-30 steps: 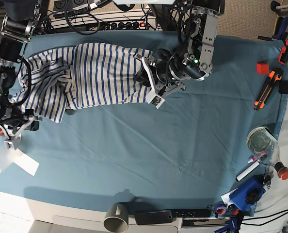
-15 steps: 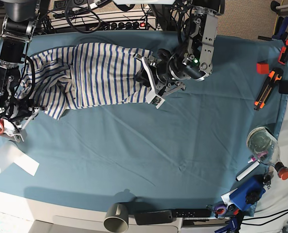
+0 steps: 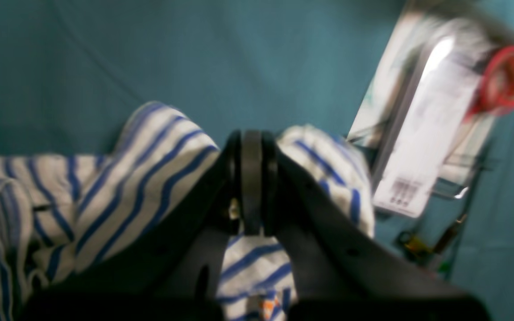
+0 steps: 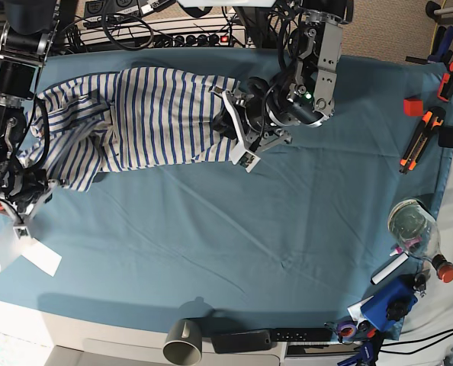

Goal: Fold the T-shirt properly
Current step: 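Tuck and press the folded strip end with the right gripper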

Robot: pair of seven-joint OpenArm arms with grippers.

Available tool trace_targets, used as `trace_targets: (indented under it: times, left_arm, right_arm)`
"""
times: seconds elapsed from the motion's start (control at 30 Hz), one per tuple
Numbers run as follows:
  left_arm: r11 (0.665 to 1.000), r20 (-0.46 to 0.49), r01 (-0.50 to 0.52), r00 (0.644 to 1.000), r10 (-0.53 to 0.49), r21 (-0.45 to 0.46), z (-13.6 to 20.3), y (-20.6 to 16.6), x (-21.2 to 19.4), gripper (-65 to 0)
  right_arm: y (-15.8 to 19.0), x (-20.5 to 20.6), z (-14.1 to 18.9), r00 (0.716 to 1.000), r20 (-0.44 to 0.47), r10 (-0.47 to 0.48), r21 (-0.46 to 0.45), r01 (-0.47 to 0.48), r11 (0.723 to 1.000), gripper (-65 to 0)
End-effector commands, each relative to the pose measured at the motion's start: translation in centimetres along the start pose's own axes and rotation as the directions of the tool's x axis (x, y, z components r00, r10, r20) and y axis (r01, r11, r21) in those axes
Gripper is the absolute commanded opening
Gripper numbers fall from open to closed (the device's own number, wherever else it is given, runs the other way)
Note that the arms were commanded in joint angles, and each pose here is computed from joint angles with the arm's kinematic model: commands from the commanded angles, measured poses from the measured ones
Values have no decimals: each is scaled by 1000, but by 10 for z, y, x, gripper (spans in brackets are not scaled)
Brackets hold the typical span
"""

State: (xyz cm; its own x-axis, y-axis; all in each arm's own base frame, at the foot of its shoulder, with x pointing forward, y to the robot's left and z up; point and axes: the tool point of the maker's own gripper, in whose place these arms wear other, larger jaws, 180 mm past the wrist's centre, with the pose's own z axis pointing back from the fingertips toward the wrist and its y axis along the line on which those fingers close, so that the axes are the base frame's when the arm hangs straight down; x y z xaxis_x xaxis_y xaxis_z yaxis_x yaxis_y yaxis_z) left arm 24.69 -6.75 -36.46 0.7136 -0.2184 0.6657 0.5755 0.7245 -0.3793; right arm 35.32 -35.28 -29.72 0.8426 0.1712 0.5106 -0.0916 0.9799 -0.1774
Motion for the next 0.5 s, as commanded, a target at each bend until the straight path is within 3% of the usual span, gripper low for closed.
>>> trace_targets:
  times: [0.0, 0.27, 0.4, 0.47]
  left_arm:
    - [1000, 51, 9, 999, -8, -11, 2, -4, 15, -485]
    - [1000, 59, 17, 998, -17, 5, 2, -1, 17, -485]
    - [1000, 66, 17, 998, -17, 5, 2, -1, 18, -485]
    - [1000, 65, 17, 998, -17, 7, 2, -1, 18, -485]
  right_arm:
    - [-13, 11, 11, 999, 31, 18, -34, -17, 999, -650]
    - [-3, -36, 2, 996, -86, 27, 14, -26, 1000, -650]
    - [15, -40, 12, 995, -58, 84, 124, -77, 989, -650]
    - [17, -39, 19, 991, -45, 123, 126, -116, 985, -650]
